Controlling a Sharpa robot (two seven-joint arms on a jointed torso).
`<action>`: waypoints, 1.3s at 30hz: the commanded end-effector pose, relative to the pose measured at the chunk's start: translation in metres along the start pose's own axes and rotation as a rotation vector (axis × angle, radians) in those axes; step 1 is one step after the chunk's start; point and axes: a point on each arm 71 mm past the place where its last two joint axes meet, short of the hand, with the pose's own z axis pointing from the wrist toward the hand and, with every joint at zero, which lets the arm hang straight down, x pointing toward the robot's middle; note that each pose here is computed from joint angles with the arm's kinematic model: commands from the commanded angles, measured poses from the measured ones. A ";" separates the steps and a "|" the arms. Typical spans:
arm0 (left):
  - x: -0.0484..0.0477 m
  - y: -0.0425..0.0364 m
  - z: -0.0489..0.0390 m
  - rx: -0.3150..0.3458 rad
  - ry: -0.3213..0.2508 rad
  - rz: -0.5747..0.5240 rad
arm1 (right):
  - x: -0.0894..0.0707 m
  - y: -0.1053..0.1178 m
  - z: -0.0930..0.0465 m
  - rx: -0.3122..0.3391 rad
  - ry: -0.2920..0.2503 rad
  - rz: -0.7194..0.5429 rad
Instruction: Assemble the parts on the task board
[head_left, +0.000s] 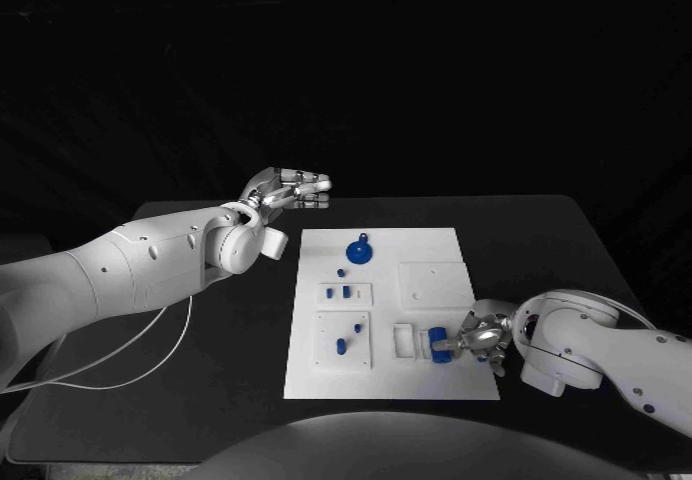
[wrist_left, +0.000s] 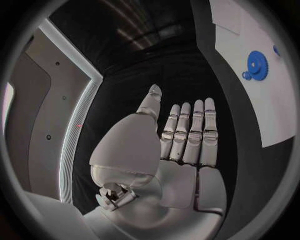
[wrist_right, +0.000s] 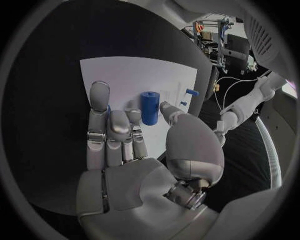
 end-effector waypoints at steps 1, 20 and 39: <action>0.0033 -0.0009 0.0004 0.011 0.020 -0.008 | -0.001 0.000 0.003 0.029 -0.044 0.021; 0.0027 0.0003 0.0000 -0.004 0.027 -0.012 | 0.007 0.004 0.015 0.037 -0.046 0.005; 0.0010 0.0012 0.0006 -0.011 0.023 -0.010 | 0.015 0.003 0.017 0.038 -0.065 0.005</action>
